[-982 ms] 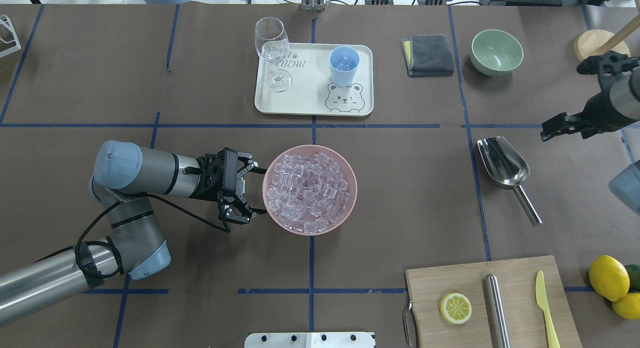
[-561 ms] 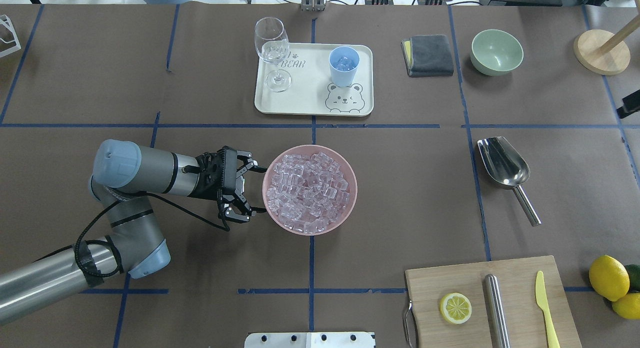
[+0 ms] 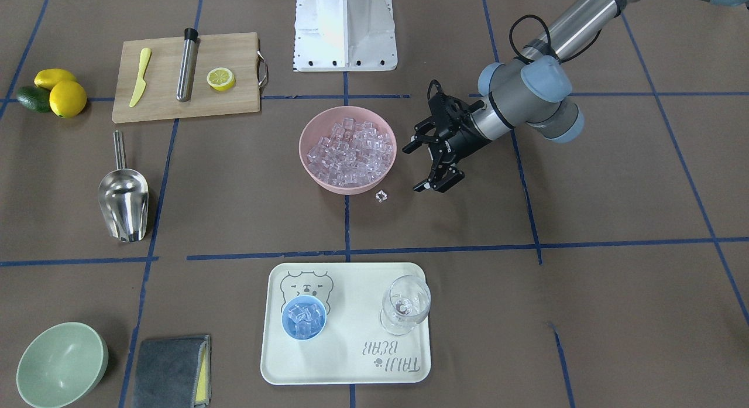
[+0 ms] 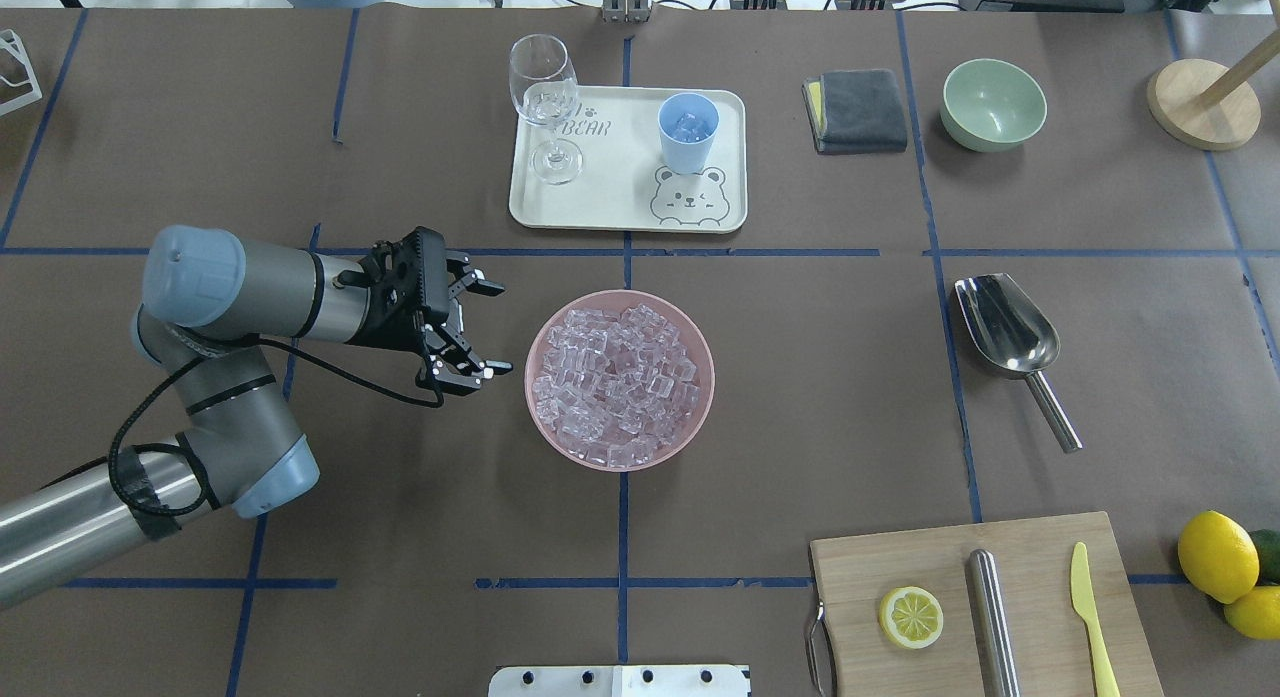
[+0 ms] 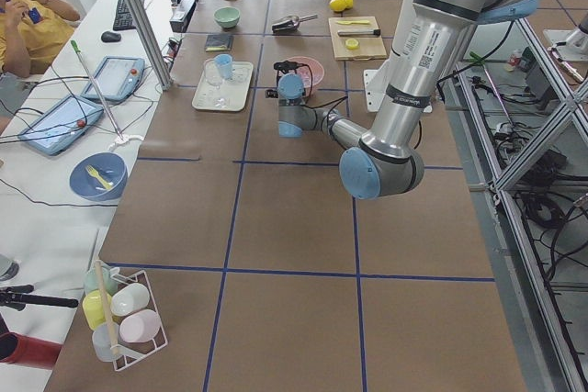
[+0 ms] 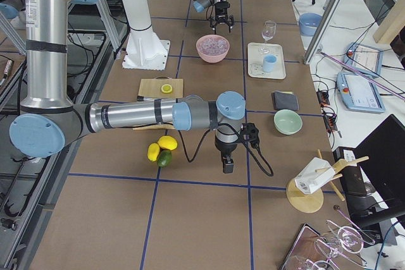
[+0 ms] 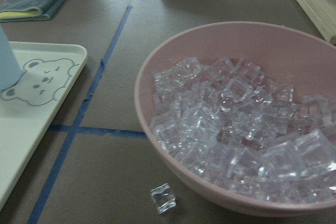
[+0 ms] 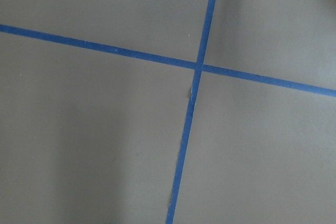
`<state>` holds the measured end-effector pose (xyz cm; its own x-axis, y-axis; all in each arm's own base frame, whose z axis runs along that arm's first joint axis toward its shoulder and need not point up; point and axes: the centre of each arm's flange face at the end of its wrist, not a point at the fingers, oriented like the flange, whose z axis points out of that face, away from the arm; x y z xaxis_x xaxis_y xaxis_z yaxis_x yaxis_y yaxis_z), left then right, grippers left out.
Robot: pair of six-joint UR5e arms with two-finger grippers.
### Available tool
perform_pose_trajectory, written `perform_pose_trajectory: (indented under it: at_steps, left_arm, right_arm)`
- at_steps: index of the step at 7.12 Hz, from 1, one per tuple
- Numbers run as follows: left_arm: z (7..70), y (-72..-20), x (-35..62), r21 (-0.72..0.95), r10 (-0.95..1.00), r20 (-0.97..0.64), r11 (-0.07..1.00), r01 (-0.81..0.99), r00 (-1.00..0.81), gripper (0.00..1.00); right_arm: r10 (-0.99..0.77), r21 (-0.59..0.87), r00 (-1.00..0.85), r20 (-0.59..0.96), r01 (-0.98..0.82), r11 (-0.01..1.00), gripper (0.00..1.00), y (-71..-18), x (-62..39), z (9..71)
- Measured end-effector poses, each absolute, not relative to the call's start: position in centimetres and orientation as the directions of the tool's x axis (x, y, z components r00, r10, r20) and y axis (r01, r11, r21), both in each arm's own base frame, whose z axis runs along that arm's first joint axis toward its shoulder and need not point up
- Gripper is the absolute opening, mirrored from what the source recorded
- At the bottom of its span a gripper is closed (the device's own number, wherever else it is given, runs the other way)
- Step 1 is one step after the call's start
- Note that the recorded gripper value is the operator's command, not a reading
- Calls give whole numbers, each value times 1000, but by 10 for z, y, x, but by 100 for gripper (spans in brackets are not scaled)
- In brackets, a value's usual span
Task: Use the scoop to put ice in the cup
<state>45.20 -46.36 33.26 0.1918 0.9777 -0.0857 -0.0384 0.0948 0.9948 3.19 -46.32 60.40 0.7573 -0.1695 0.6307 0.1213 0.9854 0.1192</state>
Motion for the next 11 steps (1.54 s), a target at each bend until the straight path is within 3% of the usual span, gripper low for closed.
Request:
perform_pose_trajectory:
  at_steps: [4,7,9,11]
  left_arm:
    - [359,-553,330,908,876,-203,336,-252,438,100]
    - [421,-629,137,703,721,-321,616,-356,614,100]
    - [467,-632,27,524,544,-460,804,-280,702,100]
    - [546,-585,-15,379,419,-598,899,-219,684,100]
  right_arm:
    - [-143,89,722,677,113,990,100,-429,34,615]
    - [-172,126,716,676,118,985,100,-434,36,602]
    - [-144,114,706,693,90,989,100,-435,43,600]
    - [-126,108,700,703,70,992,100,-435,48,600]
